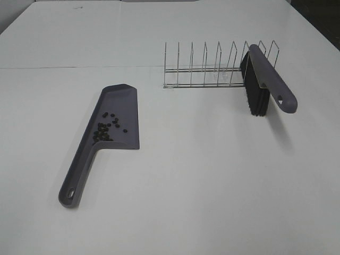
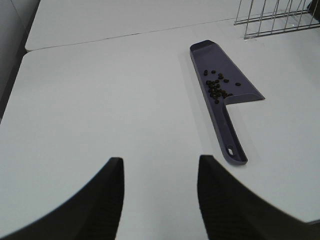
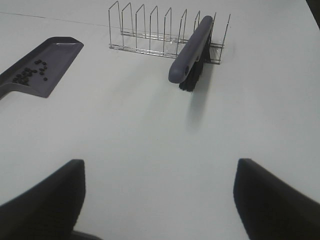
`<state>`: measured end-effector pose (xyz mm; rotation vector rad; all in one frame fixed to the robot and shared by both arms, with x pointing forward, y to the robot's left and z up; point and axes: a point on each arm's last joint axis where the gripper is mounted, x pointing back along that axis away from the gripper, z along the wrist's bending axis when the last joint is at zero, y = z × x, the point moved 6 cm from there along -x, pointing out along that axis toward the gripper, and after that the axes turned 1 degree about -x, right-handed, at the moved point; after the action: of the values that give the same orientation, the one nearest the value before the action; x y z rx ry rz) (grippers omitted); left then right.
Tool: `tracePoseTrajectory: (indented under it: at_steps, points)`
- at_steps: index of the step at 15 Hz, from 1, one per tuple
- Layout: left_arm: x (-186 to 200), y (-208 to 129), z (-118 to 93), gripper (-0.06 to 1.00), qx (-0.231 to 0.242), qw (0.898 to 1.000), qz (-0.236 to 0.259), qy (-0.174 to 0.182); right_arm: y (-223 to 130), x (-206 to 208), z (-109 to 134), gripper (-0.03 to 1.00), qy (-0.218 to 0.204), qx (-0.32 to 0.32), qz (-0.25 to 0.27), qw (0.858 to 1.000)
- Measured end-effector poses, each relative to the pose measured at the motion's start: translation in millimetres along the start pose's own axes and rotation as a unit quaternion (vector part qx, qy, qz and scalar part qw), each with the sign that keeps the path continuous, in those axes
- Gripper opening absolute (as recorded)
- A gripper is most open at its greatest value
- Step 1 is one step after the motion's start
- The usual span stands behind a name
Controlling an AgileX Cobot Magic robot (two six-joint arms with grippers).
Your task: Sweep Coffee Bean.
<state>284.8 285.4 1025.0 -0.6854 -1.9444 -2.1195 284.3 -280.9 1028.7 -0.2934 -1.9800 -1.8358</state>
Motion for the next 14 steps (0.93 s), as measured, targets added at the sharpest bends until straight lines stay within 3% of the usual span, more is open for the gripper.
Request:
tracePoseTrajectory:
  at_steps: [14]
  points:
    - [0.0, 0.0, 0.0, 0.43, 0.001, 1.0, 0.0, 0.0, 0.2, 0.0, 1.0, 0.77, 0.003, -0.001, -0.001, 1.0]
